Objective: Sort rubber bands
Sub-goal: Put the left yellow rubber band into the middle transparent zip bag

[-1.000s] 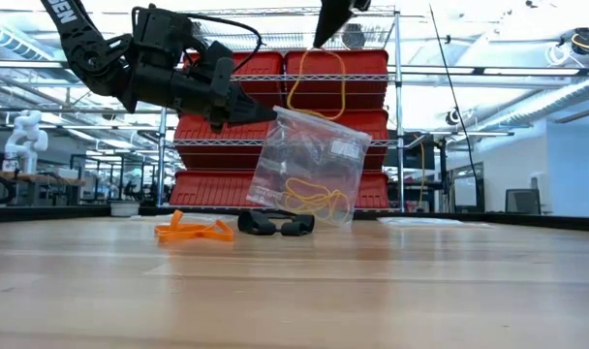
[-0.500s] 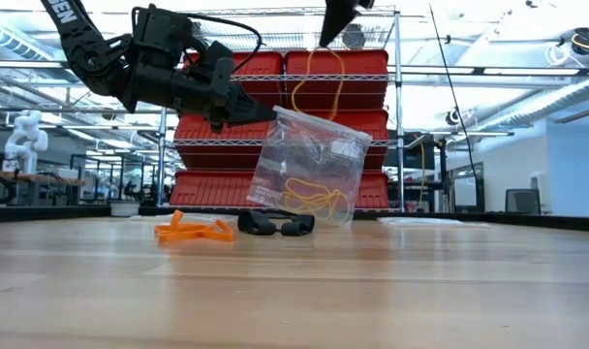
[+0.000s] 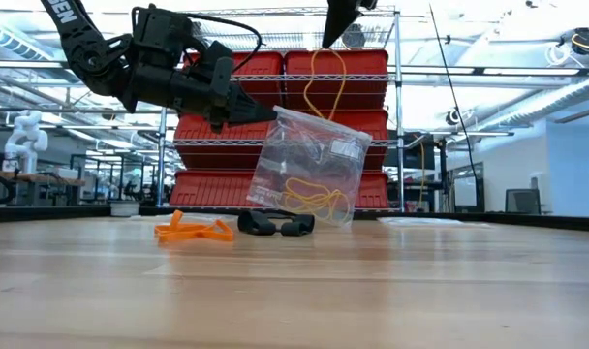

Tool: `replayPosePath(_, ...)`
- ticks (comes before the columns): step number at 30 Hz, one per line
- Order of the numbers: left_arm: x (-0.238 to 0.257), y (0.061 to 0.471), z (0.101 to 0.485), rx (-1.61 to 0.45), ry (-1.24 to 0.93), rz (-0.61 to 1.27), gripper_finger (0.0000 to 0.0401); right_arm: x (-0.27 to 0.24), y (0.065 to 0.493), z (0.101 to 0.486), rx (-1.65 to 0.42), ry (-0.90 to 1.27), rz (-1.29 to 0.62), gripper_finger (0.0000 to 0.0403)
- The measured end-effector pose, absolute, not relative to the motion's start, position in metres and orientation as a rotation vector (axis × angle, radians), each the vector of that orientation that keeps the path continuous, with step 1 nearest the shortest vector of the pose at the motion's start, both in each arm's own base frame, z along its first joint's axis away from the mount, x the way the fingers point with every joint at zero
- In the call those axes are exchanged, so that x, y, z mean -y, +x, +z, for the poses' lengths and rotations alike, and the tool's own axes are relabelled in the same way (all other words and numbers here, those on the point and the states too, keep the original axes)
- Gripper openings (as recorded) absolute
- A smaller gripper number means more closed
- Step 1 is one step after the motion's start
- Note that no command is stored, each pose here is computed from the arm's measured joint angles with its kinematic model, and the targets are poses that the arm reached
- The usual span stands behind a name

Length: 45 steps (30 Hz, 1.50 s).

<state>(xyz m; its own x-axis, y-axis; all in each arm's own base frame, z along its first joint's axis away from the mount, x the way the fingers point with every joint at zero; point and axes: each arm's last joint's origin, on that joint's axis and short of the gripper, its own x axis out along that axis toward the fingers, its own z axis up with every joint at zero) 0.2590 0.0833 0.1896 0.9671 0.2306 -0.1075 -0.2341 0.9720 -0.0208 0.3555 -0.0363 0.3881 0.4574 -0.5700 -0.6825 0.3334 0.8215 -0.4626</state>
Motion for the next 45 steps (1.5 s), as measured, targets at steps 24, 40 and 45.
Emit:
replayPosePath(24, -0.0831, 0.2591, 0.19, -0.099, -0.034, 0.227, 0.0, 0.0302, 0.3535, 0.3854, -0.955, -0.197, -0.556, 0.0)
replayPosePath(40, -0.0831, 0.2591, 0.1903, -0.097, -0.037, 0.227, 0.0, 0.0326, 0.3532, 0.3861, -0.932, -0.177, -0.623, 0.0)
replayPosePath(45, -0.0831, 0.2591, 0.1904, -0.095, -0.039, 0.227, 0.0, 0.0333, 0.353, 0.3862, -0.929, -0.185, -0.645, 0.0)
